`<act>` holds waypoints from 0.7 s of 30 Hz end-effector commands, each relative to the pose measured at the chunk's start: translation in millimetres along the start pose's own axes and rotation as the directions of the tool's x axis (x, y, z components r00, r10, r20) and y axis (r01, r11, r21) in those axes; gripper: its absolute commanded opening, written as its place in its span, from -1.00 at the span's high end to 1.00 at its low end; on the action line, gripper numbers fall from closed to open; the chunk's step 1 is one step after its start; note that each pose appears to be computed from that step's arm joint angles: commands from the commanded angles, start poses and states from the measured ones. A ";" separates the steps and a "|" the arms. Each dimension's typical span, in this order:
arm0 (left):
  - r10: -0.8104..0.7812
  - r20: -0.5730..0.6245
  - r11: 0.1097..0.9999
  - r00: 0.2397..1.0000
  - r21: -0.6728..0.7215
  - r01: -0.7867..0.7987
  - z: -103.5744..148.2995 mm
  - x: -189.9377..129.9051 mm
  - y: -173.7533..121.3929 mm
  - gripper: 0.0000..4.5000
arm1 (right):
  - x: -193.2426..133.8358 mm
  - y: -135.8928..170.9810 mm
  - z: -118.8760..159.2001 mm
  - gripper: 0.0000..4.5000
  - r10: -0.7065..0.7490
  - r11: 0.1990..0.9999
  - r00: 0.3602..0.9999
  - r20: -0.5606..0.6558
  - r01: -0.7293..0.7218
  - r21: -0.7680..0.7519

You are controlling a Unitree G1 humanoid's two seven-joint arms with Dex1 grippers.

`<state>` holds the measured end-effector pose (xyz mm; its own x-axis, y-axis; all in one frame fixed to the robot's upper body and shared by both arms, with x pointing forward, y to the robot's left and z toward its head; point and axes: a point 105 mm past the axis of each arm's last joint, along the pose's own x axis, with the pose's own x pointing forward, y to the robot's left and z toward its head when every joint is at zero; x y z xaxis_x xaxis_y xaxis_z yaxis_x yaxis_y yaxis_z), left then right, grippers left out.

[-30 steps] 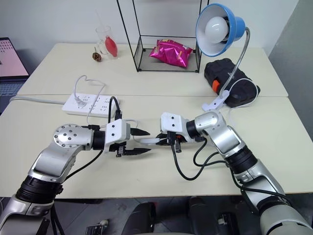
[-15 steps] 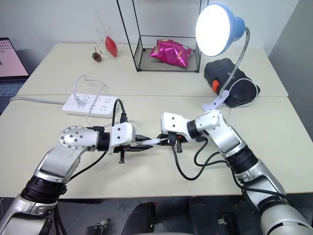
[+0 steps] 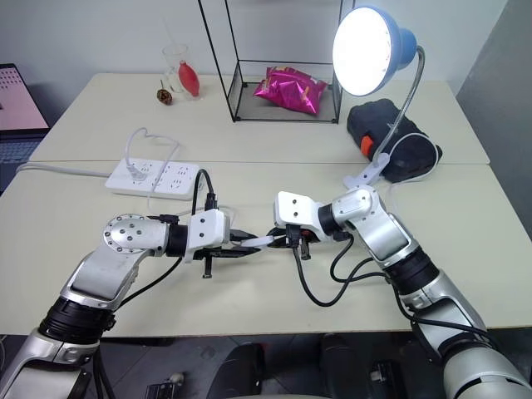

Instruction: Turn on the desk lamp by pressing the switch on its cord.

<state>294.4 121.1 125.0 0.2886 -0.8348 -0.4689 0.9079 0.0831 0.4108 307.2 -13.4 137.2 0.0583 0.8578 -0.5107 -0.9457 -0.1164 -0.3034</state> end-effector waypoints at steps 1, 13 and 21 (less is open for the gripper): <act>0.045 0.028 0.997 0.999 0.061 -0.047 8.0 -4.2 9.7 0.29 | -0.4 1.0 17.4 0.85 0.005 0.998 0.999 0.049 -0.002 -0.055; 0.099 0.006 0.987 0.995 0.130 -0.099 10.8 -30.7 13.9 -0.35 | 0.9 -13.7 -1.3 0.85 -0.048 0.997 0.999 0.002 0.048 -0.054; 0.158 -0.068 0.987 0.985 -0.003 -0.158 -5.1 -60.9 -2.9 -0.35 | 6.4 -43.9 -18.9 0.85 -0.139 0.989 0.990 -0.026 0.138 -0.045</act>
<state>279.9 172.1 137.3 0.4253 -0.7724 -0.4717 0.8694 0.2038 0.4502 347.9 -16.0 119.9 0.1723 0.8405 -0.5137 -0.9367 -0.0216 -0.3495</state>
